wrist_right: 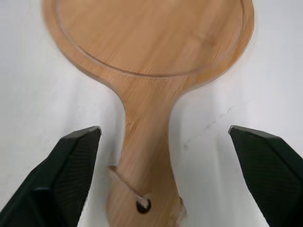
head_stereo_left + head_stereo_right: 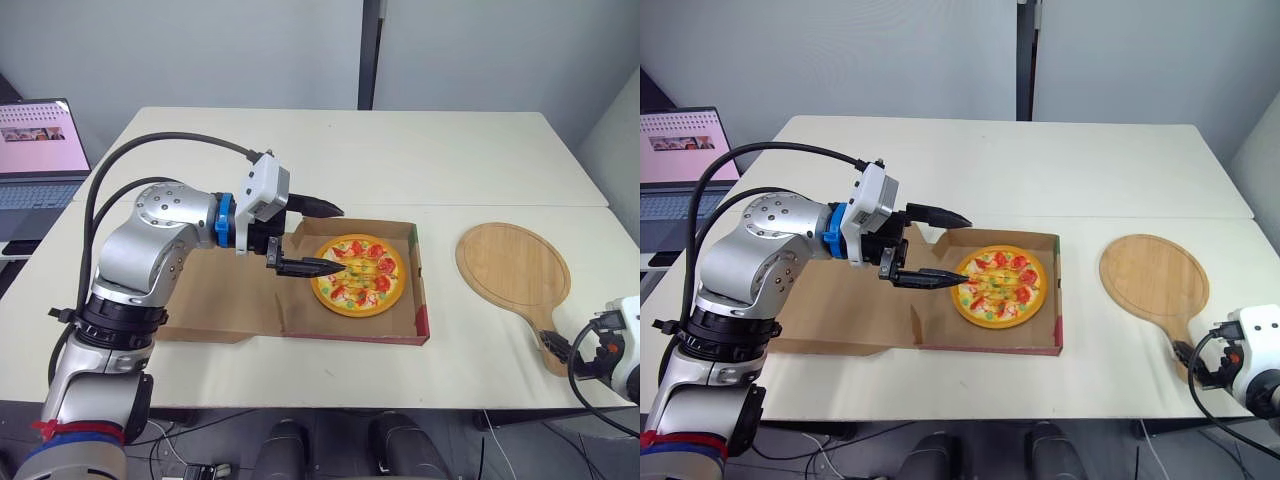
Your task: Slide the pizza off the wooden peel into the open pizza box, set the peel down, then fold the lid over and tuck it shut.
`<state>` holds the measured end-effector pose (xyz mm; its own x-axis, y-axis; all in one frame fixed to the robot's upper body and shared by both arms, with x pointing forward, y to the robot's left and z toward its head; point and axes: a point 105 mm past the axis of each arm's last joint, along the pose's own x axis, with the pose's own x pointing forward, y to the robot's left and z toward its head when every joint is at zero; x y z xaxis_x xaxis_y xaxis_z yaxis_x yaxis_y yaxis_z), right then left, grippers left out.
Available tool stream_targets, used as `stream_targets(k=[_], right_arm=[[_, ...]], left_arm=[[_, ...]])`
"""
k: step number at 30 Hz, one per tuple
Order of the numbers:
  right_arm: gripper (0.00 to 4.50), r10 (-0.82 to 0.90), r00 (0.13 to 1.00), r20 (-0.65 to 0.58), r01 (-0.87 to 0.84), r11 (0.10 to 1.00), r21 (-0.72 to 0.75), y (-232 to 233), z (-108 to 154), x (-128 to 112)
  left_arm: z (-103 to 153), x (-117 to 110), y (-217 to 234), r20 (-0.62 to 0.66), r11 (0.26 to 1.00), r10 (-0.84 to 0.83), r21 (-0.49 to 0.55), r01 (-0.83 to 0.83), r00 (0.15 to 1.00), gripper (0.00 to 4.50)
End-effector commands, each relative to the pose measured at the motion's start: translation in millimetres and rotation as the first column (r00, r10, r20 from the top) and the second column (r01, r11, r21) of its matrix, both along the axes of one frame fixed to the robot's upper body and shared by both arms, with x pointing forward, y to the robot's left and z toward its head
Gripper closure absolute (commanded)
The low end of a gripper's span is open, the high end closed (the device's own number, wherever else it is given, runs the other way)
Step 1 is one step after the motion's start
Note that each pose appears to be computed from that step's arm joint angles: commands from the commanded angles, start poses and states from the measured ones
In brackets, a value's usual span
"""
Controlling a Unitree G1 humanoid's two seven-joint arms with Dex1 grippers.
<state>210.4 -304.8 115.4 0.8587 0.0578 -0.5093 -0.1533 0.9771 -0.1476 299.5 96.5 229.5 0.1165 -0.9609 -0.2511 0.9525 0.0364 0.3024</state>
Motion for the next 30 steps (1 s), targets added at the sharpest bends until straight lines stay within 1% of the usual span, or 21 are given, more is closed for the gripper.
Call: stream_targets(k=[1, 3, 5, 7, 8, 9, 11, 12, 14, 16, 17, 19, 20, 22, 24, 25, 27, 28, 30], right_arm=[[0.01, 0.283, 0.948, 0.146, -0.267, 0.956, -0.121, 34, 44, 17], [0.01, 0.419, 0.891, 0.177, -0.389, 0.903, -0.18, 53, 57, 26], [0.01, 0.546, 0.813, 0.203, -0.508, 0.835, -0.213, 76, 68, 36], [0.01, 0.675, 0.702, 0.226, -0.642, 0.738, -0.209, 106, 81, 44], [0.01, 0.712, 0.662, 0.232, -0.682, 0.702, -0.206, 116, 85, 46], [0.01, 0.746, 0.62, 0.242, -0.719, 0.664, -0.206, 126, 90, 49], [0.01, 0.827, 0.501, 0.255, -0.809, 0.552, -0.202, 153, 103, 54], [0.01, 0.852, 0.457, 0.255, -0.836, 0.509, -0.205, 163, 107, 57], [0.01, 0.891, 0.374, 0.258, -0.874, 0.432, -0.224, 180, 115, 65], [0.01, 0.916, 0.306, 0.26, -0.901, 0.367, -0.233, 195, 122, 72], [0.01, 0.922, 0.285, 0.262, -0.908, 0.347, -0.232, 200, 124, 75], [0.01, 0.933, 0.244, 0.264, -0.927, 0.305, -0.22, 208, 127, 77], [0.01, 0.939, 0.222, 0.264, -0.936, 0.281, -0.213, 212, 128, 77], [0.01, 0.946, 0.183, 0.269, -0.953, 0.238, -0.187, 218, 130, 75], [0.01, 0.951, 0.148, 0.272, -0.965, 0.2, -0.173, 224, 130, 72], [0.01, 0.953, 0.135, 0.272, -0.969, 0.185, -0.166, 227, 129, 71], [0.01, 0.956, 0.113, 0.269, -0.974, 0.16, -0.16, 231, 127, 69], [0.01, 0.958, 0.104, 0.268, -0.978, 0.148, -0.149, 233, 126, 68], [0.01, 0.963, 0.074, 0.26, -0.985, 0.111, -0.129, 239, 124, 63]], left_arm=[[3, 8, 25, 0.045, 0.993, 0.115, 0.012, -0.115, 0.992, 0.0], [2, 11, 37, 0.046, 0.983, 0.182, -0.002, -0.182, 0.982, 0.0], [6, 17, 51, 0.083, 0.959, 0.283, -0.051, -0.279, 0.956, 0.0], [9, 19, 71, 0.078, 0.917, 0.396, -0.089, -0.39, 0.915, 0.0], [9, 18, 78, 0.072, 0.903, 0.426, -0.094, -0.419, 0.902, 0.0], [9, 16, 84, 0.054, 0.889, 0.453, -0.102, -0.446, 0.89, 0.0], [6, 6, 104, 0.006, 0.843, 0.529, -0.117, -0.525, 0.849, 0.0], [5, 2, 111, -0.018, 0.82, 0.562, -0.123, -0.559, 0.827, 0.0], [0, -5, 130, -0.105, 0.742, 0.643, -0.164, -0.651, 0.759, 0.0], [-7, -14, 152, -0.218, 0.641, 0.71, -0.195, -0.742, 0.67, 0.0], [-11, -21, 160, -0.279, 0.608, 0.718, -0.197, -0.769, 0.638, 0.0], [-19, -42, 173, -0.407, 0.565, 0.7, -0.186, -0.804, 0.587, 0.0], [-22, -52, 182, -0.467, 0.524, 0.696, -0.189, -0.83, 0.546, 0.0], [-31, -69, 203, -0.571, 0.403, 0.697, -0.189, -0.895, 0.434, 0.0], [-43, -89, 213, -0.666, 0.307, 0.664, -0.171, -0.936, 0.34, 0.0], [-48, -96, 218, -0.7, 0.256, 0.65, -0.165, -0.952, 0.297, 0.0], [-54, -103, 226, -0.759, 0.155, 0.611, -0.162, -0.975, 0.223, 0.0], [-59, -108, 225, -0.795, 0.133, 0.572, -0.155, -0.979, 0.203, 0.0], [-72, -116, 215, -0.858, 0.117, 0.483, -0.132, -0.984, 0.173, 0.0]])
